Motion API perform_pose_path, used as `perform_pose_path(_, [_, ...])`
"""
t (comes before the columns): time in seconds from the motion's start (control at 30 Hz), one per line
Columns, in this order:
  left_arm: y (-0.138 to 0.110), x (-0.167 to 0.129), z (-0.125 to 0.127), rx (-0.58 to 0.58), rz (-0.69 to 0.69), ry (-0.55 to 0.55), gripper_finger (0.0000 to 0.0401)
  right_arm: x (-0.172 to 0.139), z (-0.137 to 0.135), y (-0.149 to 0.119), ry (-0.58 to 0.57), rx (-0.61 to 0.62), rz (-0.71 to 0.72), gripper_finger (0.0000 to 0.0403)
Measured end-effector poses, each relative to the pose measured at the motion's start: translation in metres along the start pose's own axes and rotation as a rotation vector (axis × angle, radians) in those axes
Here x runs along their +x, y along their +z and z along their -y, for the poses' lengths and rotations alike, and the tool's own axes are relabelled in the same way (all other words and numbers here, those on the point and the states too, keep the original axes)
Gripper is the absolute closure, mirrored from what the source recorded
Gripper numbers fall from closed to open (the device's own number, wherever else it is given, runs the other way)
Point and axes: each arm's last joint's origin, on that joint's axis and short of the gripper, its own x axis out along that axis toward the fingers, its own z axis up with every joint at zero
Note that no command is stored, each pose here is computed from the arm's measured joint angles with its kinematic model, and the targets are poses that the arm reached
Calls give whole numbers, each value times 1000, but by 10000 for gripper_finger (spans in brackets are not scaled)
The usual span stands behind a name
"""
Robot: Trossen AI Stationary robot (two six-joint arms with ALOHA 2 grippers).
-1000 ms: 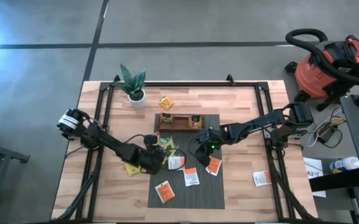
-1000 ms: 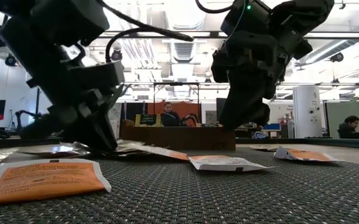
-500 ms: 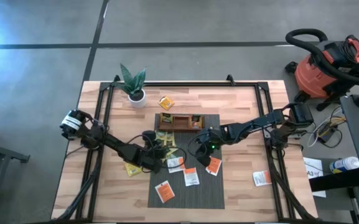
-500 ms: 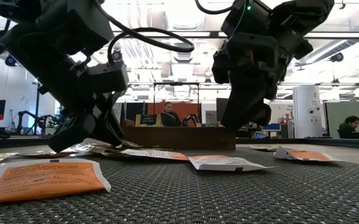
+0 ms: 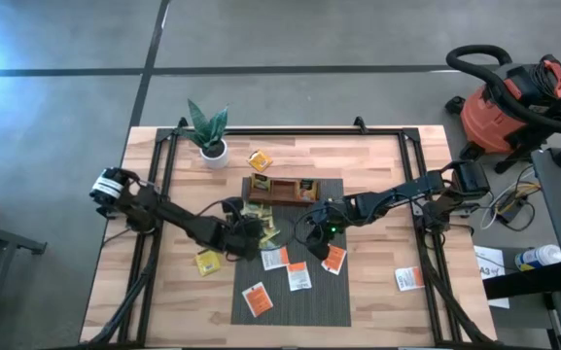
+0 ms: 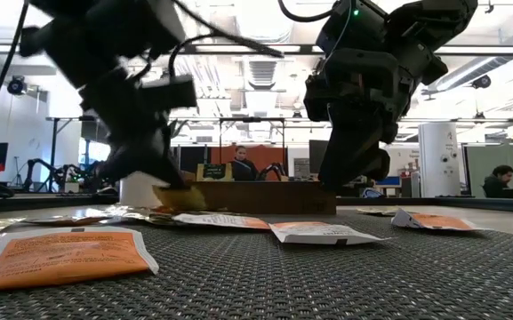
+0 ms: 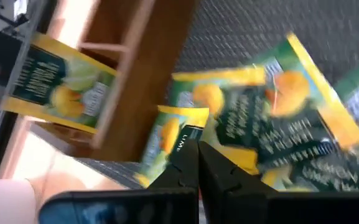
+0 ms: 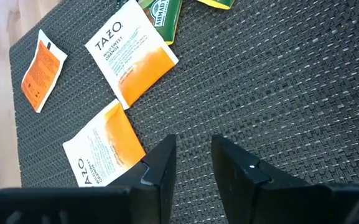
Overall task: Pick & Place Tea
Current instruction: Put the yellow tea bag into the left compartment of the wooden organizer
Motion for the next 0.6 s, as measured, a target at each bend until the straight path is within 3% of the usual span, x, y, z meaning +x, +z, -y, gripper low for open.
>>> perform_pose_path(0.17, [18,-22,-15,-60,50,-35,401,0,0,0,2,2,2,303])
perform_pose_path(0.33, [35,-49,-40,-196,137,-114,401,-10,-4,5,9,1,51,305])
perform_pose_path(0.43, [39,-63,-62,-338,180,-133,401,-24,-6,11,-35,2,141,311])
perform_pose_path(0.53, [44,-75,-88,-582,211,-215,401,-43,-7,19,-45,6,234,316])
perform_pose_path(0.6, [44,-82,-101,-649,236,-243,401,-55,-9,24,-38,5,284,320])
